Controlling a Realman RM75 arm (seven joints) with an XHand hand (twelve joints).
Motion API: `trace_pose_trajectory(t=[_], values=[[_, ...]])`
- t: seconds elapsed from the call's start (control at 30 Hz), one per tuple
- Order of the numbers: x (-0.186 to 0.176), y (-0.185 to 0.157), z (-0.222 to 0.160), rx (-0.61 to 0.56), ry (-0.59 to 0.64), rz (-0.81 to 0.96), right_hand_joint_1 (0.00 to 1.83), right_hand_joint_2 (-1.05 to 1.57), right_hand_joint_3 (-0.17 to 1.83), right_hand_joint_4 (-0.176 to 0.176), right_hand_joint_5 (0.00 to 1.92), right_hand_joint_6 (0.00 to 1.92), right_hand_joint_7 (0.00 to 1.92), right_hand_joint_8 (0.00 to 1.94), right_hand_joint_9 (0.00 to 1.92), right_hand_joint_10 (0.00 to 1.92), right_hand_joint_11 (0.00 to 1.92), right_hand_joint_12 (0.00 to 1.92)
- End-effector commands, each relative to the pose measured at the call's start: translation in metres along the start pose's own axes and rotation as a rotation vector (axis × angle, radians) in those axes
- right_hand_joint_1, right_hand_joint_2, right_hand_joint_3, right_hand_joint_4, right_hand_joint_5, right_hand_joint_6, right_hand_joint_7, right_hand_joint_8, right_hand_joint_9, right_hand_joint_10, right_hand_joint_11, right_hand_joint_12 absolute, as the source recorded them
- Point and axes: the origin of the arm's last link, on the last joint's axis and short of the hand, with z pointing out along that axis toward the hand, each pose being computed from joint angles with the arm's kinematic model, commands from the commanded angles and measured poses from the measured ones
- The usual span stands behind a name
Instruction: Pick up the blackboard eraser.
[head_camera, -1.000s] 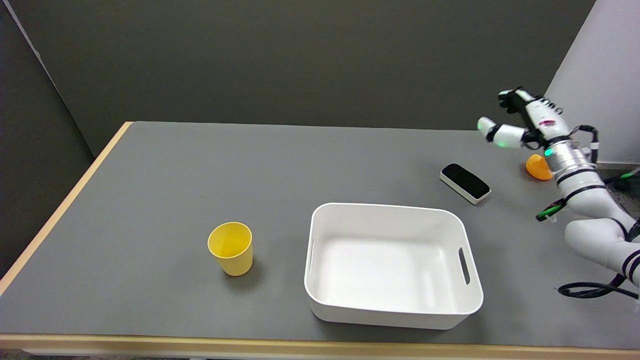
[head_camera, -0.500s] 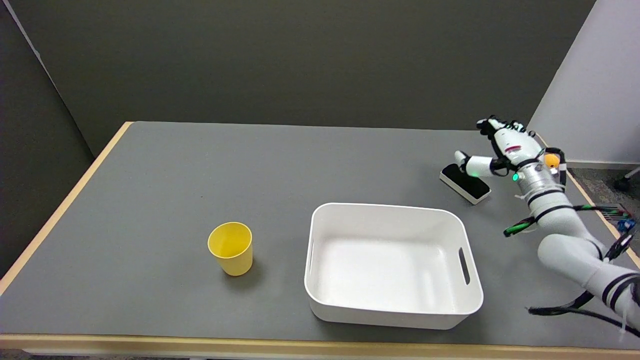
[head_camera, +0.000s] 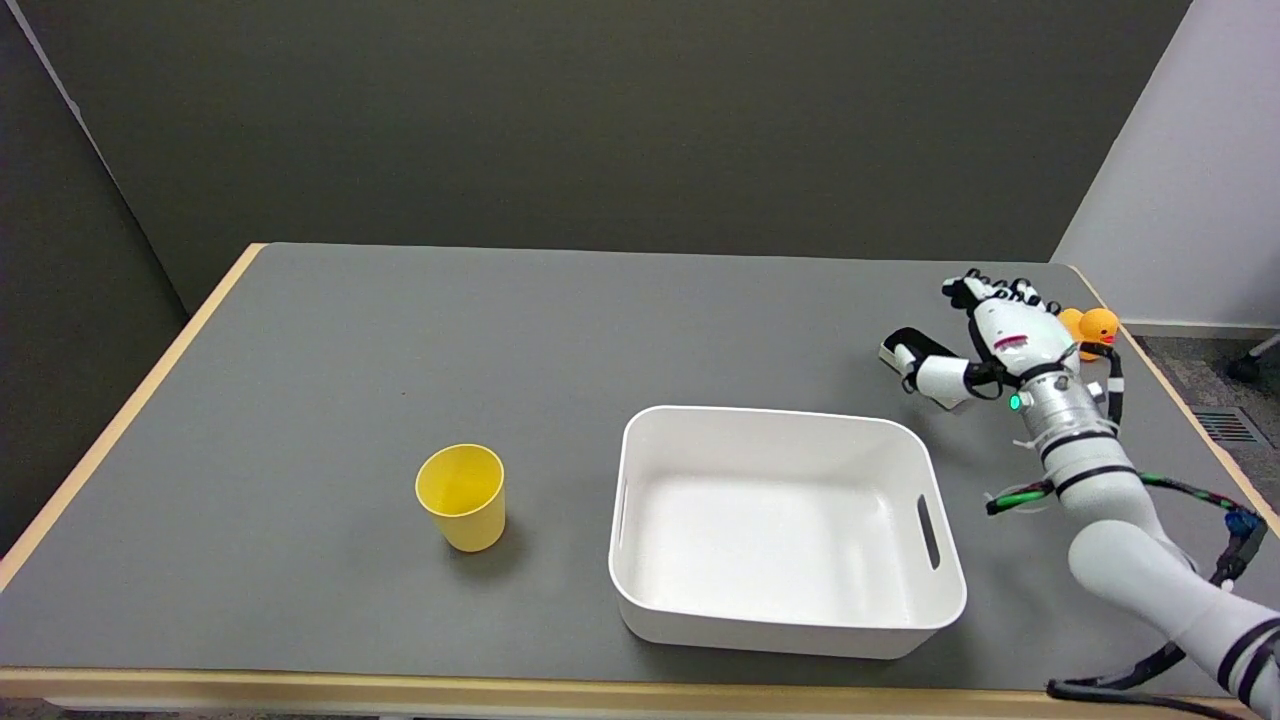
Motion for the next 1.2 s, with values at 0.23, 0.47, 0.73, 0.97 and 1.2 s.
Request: trace_pose_trajectory(t=[0.23, 0.47, 0.73, 0.97, 1.2], values=[[-0.031, -0.006, -0.025, -0.033, -0.119, -0.012, 0.52, 0.66, 0.80, -0.147, 0.20, 0.43, 0.31, 0.60, 0.22, 1.00, 0.00, 1.22], [-0.026, -0.010, -0.005, 0.001, -0.133, -0.028, 0.53, 0.67, 0.81, -0.144, 0.21, 0.45, 0.34, 0.60, 0.23, 1.00, 0.00, 1.23], [-0.030, -0.002, 0.000, -0.028, -0.139, -0.033, 0.54, 0.67, 0.81, -0.137, 0.23, 0.46, 0.36, 0.60, 0.25, 1.00, 0.01, 1.23], [-0.036, 0.001, -0.002, -0.045, -0.148, -0.027, 0.55, 0.67, 0.82, -0.131, 0.23, 0.46, 0.36, 0.58, 0.25, 0.99, 0.01, 1.23], [-0.035, 0.001, -0.002, -0.050, -0.140, -0.026, 0.55, 0.67, 0.82, -0.128, 0.23, 0.46, 0.36, 0.58, 0.25, 0.98, 0.01, 1.23]])
